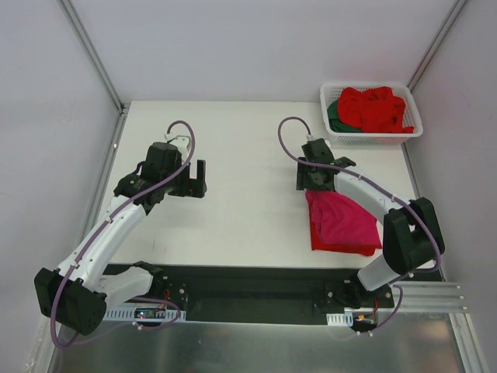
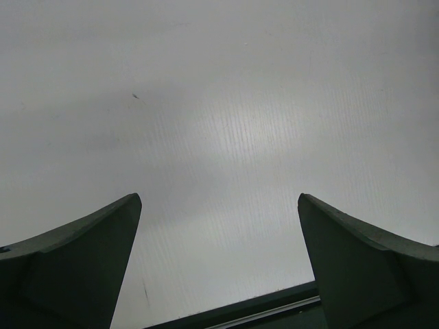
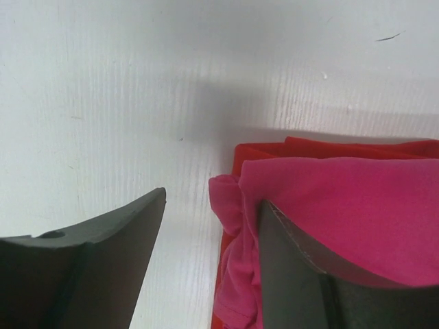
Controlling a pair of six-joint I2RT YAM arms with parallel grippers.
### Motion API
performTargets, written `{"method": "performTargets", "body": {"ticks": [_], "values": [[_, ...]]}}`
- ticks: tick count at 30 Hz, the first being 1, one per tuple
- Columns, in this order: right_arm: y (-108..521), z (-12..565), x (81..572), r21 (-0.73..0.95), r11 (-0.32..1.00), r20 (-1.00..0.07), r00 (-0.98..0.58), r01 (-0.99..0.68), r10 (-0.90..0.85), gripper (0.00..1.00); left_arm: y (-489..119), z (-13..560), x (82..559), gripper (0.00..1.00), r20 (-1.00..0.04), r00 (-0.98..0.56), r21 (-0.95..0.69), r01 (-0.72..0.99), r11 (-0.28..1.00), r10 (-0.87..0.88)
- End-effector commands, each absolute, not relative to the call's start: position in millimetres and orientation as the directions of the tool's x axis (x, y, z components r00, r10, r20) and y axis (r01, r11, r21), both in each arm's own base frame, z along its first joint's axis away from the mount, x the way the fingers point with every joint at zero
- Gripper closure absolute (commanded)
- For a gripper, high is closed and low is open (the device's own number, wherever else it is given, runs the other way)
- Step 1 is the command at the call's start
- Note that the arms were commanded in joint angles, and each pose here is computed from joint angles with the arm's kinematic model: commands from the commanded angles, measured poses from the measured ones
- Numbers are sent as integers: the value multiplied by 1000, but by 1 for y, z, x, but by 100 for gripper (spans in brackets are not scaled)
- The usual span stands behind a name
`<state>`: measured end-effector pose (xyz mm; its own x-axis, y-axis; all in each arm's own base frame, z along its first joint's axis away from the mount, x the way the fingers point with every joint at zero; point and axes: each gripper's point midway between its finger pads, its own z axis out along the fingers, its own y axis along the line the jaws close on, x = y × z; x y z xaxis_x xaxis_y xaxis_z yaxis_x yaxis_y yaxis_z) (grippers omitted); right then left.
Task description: Fold and stack the t-shirts
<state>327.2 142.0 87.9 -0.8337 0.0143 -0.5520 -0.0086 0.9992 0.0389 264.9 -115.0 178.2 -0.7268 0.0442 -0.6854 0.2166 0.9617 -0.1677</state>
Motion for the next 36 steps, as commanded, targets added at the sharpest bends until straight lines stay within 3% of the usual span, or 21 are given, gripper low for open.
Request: {"method": "performTargets", "body": {"ticks": [1, 5, 8, 9, 11, 20, 25, 33, 36], "values": [[157, 84, 323, 69, 998, -534, -845, -8, 30, 40, -116, 175, 264, 1, -687, -725, -165, 228, 960, 54], [160, 74, 316, 42, 999, -504, -864, -8, 14, 36, -116, 177, 263, 1, -691, -721, -165, 228, 960, 53], [158, 82, 312, 1, 1000, -517, -856, -12, -10, 23, -116, 179, 263, 1, -697, -715, -168, 231, 958, 51], [154, 94, 312, -12, 1000, -549, -836, -3, -9, 10, -117, 180, 263, 1, -697, -716, -170, 233, 957, 51], [151, 105, 309, -20, 1000, -573, -820, -4, -15, 2, -119, 182, 264, 1, -698, -715, -180, 239, 954, 47], [102, 199, 265, 25, 998, -747, -662, 60, 59, 4, -165, 218, 271, 1, -709, -703, -283, 356, 891, 56], [57, 207, 226, -71, 988, -743, -668, 141, 42, 4, -204, 230, 286, 1, -692, -717, -307, 393, 867, 80], [42, 214, 184, 56, 991, -778, -616, 123, 120, 4, -307, 189, 294, 1, -551, -805, -387, 479, 788, 219], [40, 226, 180, 79, 993, -806, -580, 91, 117, 4, -336, 161, 282, 1, -534, -764, -315, 578, 753, 362]]}}
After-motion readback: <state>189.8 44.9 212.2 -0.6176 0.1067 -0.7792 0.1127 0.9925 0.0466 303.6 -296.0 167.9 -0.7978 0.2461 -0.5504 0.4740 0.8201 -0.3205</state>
